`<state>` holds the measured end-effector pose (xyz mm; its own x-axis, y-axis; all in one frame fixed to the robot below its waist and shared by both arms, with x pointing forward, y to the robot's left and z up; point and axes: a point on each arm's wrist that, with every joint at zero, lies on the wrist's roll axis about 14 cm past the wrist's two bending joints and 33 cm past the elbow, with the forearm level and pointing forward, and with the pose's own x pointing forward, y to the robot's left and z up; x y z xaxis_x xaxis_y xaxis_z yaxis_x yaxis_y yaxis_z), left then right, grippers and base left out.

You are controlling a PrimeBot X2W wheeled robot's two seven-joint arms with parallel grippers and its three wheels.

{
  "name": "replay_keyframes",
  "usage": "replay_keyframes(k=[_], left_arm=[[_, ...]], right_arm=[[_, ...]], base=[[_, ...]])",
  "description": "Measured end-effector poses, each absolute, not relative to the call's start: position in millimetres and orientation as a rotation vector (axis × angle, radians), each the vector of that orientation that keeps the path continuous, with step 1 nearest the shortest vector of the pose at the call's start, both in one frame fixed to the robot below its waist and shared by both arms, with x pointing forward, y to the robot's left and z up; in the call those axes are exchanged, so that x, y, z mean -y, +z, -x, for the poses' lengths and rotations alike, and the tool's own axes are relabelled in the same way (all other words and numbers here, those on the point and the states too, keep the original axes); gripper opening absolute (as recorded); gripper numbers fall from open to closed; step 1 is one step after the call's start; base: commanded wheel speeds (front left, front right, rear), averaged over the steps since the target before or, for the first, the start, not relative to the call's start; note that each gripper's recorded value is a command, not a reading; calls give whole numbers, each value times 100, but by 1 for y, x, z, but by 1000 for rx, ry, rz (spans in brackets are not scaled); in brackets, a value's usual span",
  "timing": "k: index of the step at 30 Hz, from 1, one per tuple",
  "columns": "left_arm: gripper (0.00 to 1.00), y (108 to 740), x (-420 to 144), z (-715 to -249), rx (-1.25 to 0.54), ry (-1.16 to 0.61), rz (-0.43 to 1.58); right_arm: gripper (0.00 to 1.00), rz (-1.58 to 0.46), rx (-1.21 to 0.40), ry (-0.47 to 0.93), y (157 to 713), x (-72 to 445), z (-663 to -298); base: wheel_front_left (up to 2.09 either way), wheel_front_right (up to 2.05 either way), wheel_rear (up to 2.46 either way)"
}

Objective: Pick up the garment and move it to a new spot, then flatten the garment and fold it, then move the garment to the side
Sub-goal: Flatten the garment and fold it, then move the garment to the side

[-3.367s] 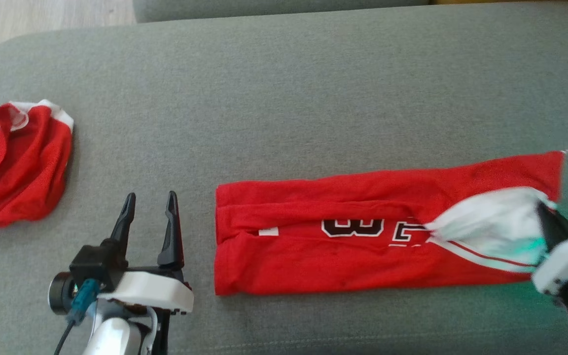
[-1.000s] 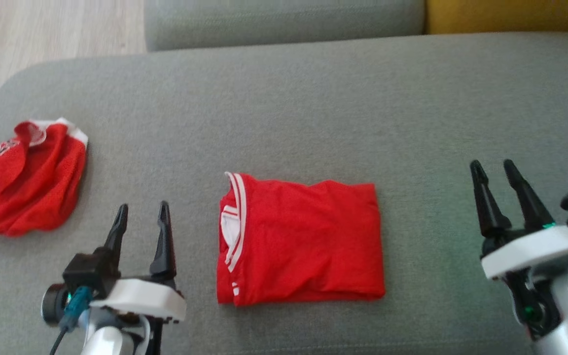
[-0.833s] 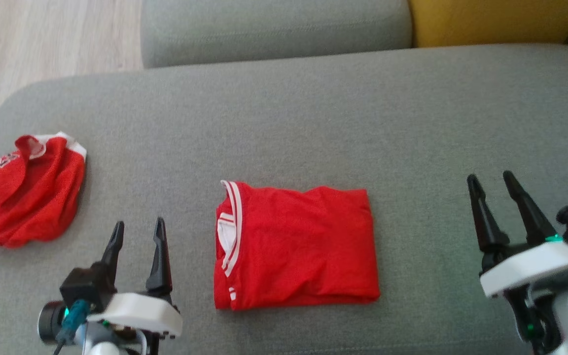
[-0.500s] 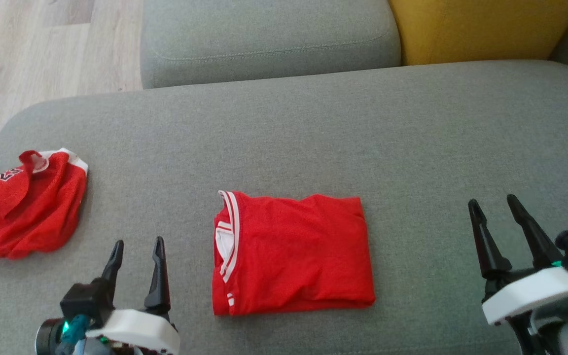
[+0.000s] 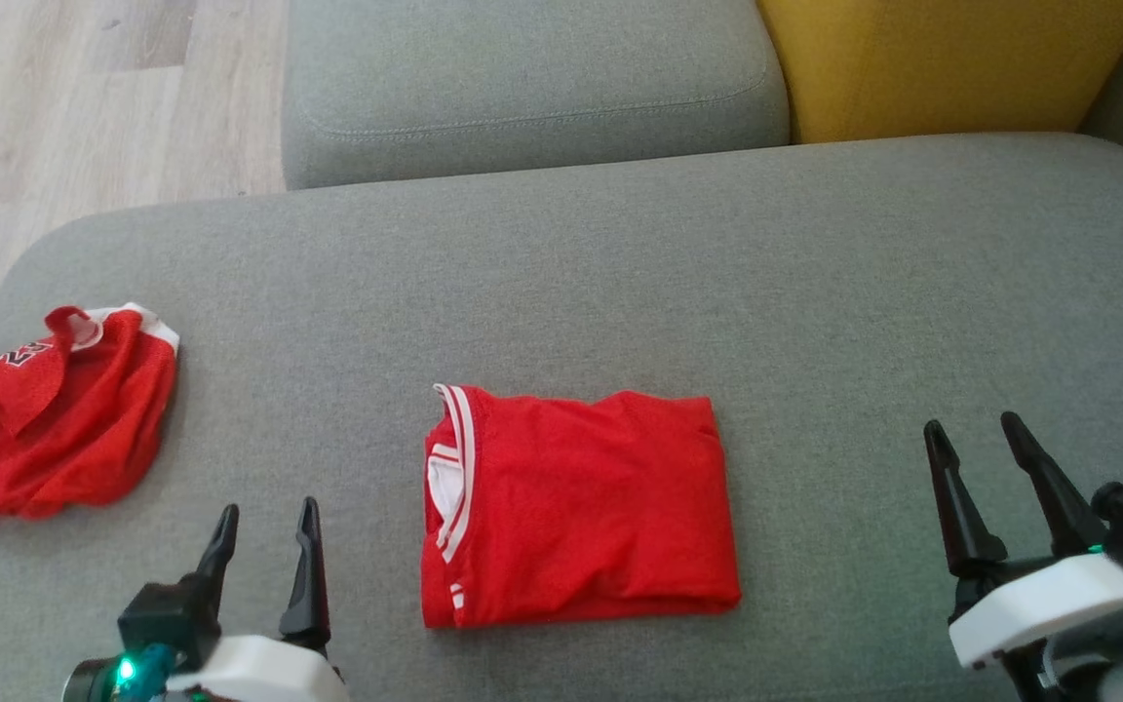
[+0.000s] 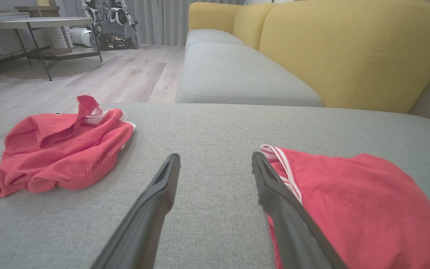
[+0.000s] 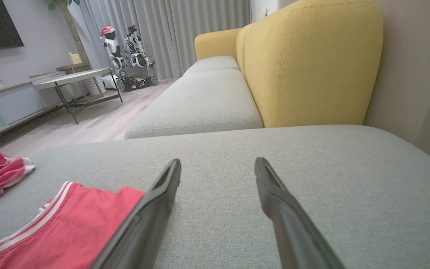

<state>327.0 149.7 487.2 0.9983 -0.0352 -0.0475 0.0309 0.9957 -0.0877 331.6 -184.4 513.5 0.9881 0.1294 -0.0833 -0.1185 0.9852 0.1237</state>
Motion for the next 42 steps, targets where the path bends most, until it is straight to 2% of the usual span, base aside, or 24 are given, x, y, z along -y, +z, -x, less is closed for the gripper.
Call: replay_keyframes(k=[28,35,42], left_arm=[[100,492,-159,-322,-32,-6,63],[100,507,-171,-326,19,34,52],[100,522,-190,-331,79,101,49]], right_arm=[[100,-121,-134,130,504,181,-337],[100,-117,-252,184,471,163,-344],[100,-133,-408,292,425,121,-353]], base=[[0,0,0],[0,0,0],[0,0,0]])
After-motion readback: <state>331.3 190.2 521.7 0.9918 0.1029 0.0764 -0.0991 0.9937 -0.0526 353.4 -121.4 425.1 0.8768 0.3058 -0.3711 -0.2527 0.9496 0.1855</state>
